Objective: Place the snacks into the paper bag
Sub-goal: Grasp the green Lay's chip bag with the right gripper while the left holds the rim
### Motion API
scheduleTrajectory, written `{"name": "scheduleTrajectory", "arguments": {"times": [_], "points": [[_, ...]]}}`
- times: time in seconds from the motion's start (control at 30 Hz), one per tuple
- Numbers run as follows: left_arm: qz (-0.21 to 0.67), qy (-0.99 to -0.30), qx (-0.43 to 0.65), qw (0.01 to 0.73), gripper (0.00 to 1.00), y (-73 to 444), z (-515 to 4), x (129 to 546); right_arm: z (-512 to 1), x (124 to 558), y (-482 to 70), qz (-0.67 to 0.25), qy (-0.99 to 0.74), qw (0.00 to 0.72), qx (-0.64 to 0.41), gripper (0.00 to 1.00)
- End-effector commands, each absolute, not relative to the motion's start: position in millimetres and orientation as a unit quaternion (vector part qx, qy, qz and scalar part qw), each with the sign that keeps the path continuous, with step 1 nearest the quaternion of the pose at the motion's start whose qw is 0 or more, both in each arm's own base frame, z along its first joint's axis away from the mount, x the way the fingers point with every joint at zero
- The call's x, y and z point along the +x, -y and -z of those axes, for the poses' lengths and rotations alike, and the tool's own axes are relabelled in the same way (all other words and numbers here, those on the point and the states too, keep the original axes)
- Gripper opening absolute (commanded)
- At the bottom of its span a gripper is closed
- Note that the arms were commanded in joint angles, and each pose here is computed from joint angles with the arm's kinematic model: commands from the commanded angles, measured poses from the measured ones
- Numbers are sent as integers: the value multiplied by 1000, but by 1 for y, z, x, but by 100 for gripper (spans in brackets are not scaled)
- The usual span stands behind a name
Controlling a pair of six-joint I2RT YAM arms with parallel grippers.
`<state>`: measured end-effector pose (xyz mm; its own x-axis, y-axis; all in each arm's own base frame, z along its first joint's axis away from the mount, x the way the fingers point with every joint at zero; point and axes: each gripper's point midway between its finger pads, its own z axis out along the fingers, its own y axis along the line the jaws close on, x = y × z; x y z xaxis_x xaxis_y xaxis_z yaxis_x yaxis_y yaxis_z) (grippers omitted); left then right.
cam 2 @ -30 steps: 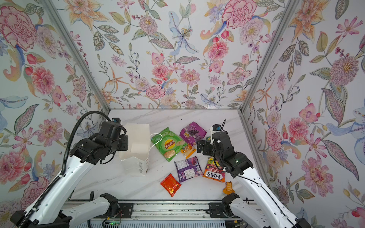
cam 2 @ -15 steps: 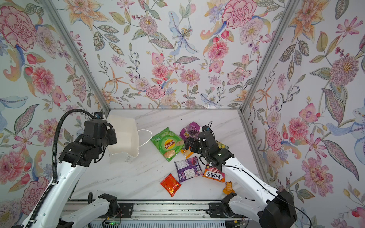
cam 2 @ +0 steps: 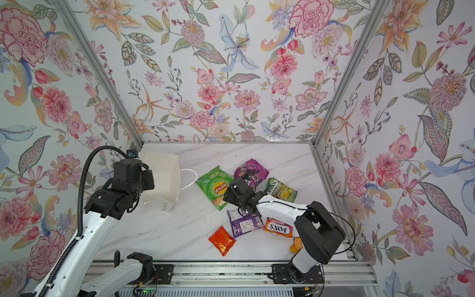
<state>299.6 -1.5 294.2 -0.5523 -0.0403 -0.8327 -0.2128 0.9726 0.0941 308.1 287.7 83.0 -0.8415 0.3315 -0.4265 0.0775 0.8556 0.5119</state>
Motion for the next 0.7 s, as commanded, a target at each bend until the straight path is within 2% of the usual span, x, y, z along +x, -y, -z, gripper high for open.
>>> {"name": "scheduleTrajectory", "arguments": {"times": [0.0, 0.3, 0.67], "points": [[-75, -868, -67, 486, 0, 4, -299, 300, -87, 323, -299, -251, -917, 276, 142, 81], [-38, -867, -53, 493, 0, 18, -281, 310, -61, 339, -305, -222, -922, 271, 164, 73], [-28, -859, -53, 509, 0, 18, -288, 307, -37, 346, -308, -200, -930, 252, 175, 70]]}}
